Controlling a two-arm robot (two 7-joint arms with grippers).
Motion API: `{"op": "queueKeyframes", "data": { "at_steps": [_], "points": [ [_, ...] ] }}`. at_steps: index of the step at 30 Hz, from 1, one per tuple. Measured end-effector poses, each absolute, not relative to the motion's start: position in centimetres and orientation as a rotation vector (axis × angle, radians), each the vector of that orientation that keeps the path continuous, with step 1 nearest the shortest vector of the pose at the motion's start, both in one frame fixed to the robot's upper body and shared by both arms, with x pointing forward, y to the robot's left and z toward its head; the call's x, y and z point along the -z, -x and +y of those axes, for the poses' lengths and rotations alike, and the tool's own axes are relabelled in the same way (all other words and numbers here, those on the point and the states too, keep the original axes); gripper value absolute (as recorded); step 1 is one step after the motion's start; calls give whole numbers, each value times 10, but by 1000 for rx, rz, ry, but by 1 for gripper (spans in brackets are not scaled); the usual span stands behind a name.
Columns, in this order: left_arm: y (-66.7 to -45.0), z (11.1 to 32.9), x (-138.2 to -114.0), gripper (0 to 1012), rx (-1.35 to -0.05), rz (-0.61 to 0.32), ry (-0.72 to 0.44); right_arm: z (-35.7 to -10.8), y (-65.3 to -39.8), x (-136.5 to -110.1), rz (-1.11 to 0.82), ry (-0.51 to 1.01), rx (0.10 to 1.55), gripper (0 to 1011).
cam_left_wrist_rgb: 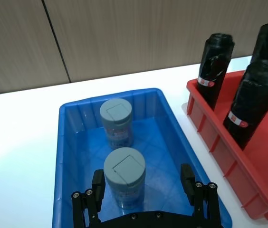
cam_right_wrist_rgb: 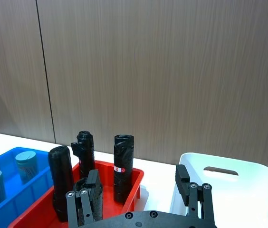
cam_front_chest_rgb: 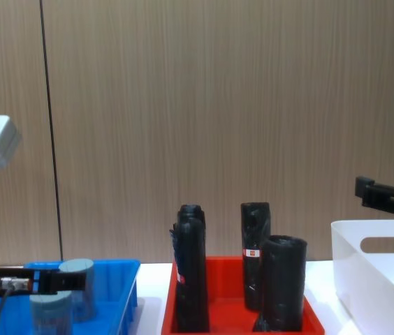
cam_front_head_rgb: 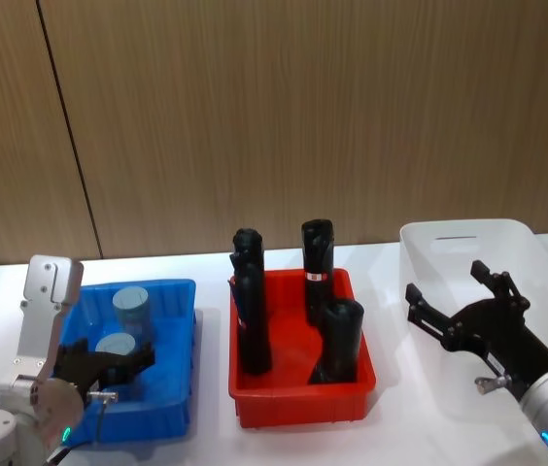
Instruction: Pick the cotton swabs from the blue box and place them into the white box.
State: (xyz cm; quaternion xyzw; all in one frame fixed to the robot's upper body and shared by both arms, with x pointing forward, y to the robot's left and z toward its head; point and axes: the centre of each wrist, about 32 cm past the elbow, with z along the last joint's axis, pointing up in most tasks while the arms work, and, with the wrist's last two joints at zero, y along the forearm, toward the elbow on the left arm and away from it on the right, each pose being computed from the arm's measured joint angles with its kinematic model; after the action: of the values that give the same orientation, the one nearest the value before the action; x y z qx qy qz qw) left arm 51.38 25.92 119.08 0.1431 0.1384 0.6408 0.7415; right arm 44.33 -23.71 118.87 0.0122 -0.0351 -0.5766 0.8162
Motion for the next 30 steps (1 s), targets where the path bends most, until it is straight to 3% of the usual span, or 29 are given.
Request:
{"op": "queueKeyframes", "data": {
  "at_steps": [30],
  "points": [
    [-544, 270, -1185, 1004, -1439, 356, -400, -237, -443, -1189, -75, -26, 1230, 1002]
  ]
}}
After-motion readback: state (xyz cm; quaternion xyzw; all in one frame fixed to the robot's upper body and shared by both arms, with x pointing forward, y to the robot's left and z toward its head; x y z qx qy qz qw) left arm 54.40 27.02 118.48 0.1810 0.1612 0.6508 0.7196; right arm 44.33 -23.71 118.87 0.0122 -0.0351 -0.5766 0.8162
